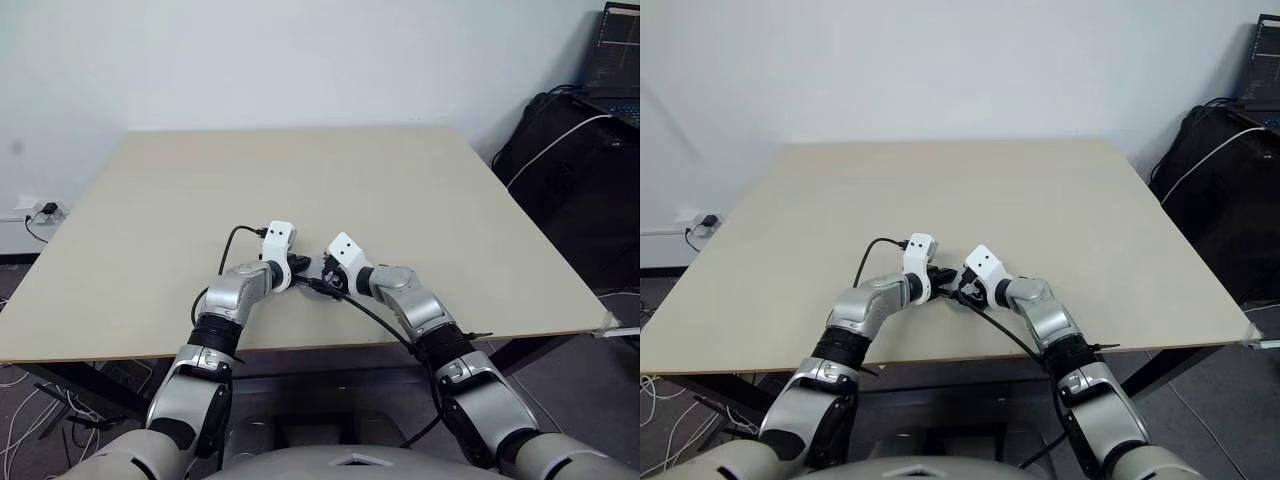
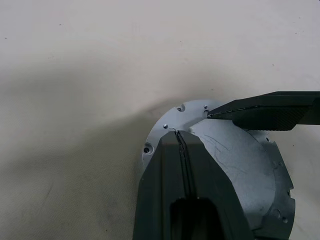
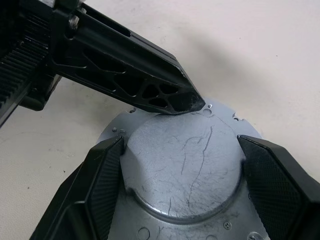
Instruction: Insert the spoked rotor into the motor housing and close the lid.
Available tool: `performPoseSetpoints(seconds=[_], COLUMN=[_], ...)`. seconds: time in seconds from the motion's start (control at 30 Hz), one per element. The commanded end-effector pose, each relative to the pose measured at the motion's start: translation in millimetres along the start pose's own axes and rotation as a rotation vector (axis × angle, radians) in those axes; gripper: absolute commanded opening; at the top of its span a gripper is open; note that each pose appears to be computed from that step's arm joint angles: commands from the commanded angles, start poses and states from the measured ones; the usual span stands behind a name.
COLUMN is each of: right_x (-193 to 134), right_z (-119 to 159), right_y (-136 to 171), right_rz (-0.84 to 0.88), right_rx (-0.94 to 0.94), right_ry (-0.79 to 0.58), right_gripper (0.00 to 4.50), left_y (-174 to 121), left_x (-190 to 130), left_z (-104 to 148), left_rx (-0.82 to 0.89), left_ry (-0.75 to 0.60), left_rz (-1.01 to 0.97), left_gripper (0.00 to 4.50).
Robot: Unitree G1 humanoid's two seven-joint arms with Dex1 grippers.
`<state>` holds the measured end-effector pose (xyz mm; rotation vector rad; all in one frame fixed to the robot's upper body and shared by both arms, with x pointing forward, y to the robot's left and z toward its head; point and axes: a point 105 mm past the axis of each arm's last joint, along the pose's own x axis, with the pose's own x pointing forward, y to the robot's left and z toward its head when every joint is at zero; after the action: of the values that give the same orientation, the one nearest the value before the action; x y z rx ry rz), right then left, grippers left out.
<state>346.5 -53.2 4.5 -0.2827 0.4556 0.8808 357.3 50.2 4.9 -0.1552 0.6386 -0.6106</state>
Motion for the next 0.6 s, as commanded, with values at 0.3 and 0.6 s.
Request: performPoseSetpoints(seconds=[0.3,0.6], right_x=[-17.1,-60.1], right_z=[1.0,18.1], right_y=[-13.5,-9.8], right_rz=[-0.033,0.016], right_rx=[0.011,-0.015], right_ry=[-0.008,-0.091], right_gripper=[4.44,4.44], left_y=[-14.1,-16.4], left_x=[4.9,5.2], left_z=[-17.4,-16.2], left_rx=[-0.005,0.002], left_ry=[0.077,0.071], left_rz=[-0.057,-0.070], left_gripper=[0.00,0.00])
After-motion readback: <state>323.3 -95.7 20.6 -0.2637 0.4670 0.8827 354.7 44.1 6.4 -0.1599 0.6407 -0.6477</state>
